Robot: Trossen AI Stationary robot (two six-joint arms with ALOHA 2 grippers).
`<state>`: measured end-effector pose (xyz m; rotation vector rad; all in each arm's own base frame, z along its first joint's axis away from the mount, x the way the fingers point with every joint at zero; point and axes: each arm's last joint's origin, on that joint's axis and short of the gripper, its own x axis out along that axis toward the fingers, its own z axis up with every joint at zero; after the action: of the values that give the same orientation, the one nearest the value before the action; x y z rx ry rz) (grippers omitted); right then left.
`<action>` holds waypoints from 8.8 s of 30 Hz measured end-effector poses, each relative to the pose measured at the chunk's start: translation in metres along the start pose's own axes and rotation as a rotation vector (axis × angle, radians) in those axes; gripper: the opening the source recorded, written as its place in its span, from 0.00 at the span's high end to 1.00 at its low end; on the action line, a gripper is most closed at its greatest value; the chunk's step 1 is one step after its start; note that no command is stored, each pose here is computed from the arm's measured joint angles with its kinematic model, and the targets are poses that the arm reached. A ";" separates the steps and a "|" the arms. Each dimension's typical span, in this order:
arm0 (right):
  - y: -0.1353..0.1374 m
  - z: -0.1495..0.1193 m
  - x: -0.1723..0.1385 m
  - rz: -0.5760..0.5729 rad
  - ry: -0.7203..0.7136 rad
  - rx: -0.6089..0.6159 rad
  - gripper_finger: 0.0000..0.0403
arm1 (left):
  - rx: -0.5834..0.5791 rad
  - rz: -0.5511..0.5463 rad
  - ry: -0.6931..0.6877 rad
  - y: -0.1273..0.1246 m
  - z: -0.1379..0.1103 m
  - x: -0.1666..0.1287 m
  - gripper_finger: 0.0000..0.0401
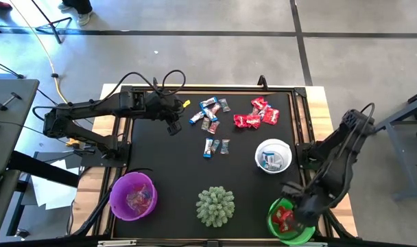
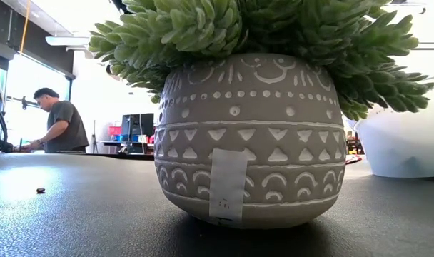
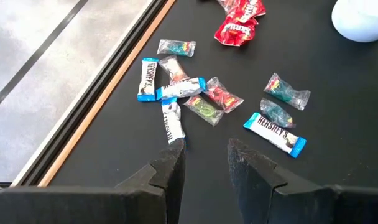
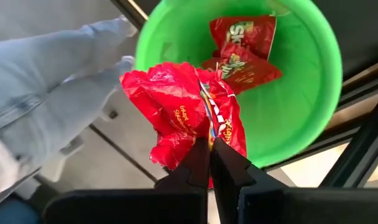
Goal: Sort candy
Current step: Put the red candy wrapper into the green bucket
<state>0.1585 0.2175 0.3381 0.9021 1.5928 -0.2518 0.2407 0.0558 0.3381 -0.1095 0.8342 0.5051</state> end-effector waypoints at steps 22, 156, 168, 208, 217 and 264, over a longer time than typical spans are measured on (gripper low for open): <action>0.005 0.011 0.018 -0.092 -0.059 0.048 0.74 | -0.029 -0.004 -0.019 0.000 0.002 0.000 0.74; -0.351 0.303 0.004 -0.418 -0.475 0.664 0.99 | -0.403 0.221 -0.433 0.155 0.031 -0.003 0.74; -0.347 0.309 -0.002 -0.308 -0.489 0.633 0.88 | -0.428 0.216 -0.437 0.155 0.031 -0.003 0.74; -0.353 0.336 0.006 -0.379 -0.340 0.508 0.48 | -0.427 0.123 -0.423 0.140 0.034 0.000 0.74; -0.351 0.337 0.008 -0.345 -0.339 0.553 0.59 | -0.421 0.114 -0.422 0.137 0.035 0.000 0.74; -0.332 0.316 -0.025 -0.148 -0.481 0.657 1.00 | -0.419 0.115 -0.422 0.137 0.035 0.000 0.74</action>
<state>0.1715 -0.2117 0.1760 1.1077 1.1267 -1.0596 0.1996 0.1862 0.3754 -0.3289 0.3150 0.7758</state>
